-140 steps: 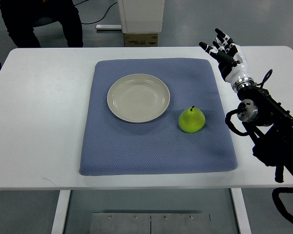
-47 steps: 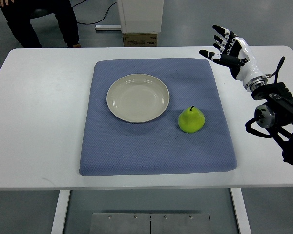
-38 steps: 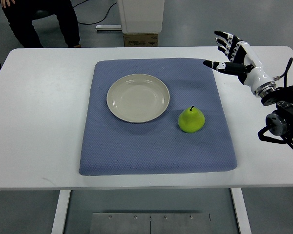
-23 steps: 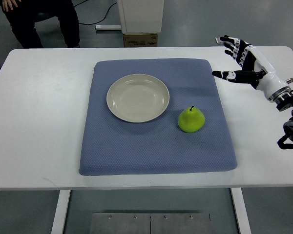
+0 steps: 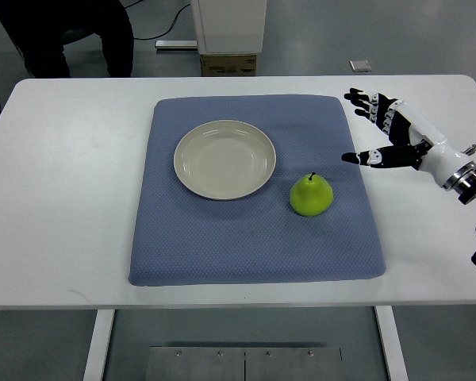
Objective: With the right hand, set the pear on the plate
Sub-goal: 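Lower the right hand around the green pear and close the fingers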
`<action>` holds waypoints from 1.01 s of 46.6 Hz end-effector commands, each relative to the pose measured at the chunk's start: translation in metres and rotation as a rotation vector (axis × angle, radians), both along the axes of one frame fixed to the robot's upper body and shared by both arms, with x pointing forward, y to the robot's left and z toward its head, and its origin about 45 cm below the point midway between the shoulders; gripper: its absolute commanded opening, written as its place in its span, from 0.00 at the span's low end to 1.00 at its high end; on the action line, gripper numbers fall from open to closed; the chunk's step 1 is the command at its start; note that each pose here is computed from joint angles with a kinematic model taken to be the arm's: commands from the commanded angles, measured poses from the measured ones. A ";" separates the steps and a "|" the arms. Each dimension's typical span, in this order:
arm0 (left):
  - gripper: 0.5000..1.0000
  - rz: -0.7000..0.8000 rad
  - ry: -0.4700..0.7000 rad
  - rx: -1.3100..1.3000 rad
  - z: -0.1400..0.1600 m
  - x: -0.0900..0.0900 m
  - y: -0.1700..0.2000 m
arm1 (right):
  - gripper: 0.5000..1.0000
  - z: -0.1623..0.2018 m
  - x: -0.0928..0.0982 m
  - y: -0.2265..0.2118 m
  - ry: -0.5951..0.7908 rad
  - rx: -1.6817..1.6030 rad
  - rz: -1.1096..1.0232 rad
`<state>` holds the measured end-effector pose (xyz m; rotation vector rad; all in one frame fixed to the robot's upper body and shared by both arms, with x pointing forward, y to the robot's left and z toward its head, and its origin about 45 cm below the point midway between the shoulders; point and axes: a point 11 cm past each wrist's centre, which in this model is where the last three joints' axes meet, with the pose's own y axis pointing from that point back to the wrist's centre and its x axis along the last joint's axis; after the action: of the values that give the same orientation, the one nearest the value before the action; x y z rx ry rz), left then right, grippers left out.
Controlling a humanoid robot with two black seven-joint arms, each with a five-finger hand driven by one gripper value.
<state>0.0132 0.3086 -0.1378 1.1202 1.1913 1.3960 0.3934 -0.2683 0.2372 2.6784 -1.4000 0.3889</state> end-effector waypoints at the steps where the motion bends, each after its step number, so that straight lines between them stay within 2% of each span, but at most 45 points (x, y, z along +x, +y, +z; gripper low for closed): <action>1: 1.00 0.000 0.000 0.000 0.000 0.000 0.000 | 1.00 -0.005 -0.003 0.002 0.009 -0.013 0.013; 24: 1.00 0.000 0.000 0.000 0.000 0.000 0.000 | 1.00 -0.037 -0.018 0.028 0.057 -0.062 0.078; 35: 1.00 0.000 0.000 -0.001 0.000 0.000 0.000 | 1.00 -0.051 -0.015 0.043 0.064 -0.073 0.076; 47: 1.00 0.000 0.000 0.000 0.000 0.000 0.000 | 1.00 -0.065 -0.013 0.040 0.082 -0.100 0.055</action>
<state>0.0133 0.3085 -0.1378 1.1197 1.1915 1.3956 0.3802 -0.2280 0.1750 2.6338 -1.2496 0.3437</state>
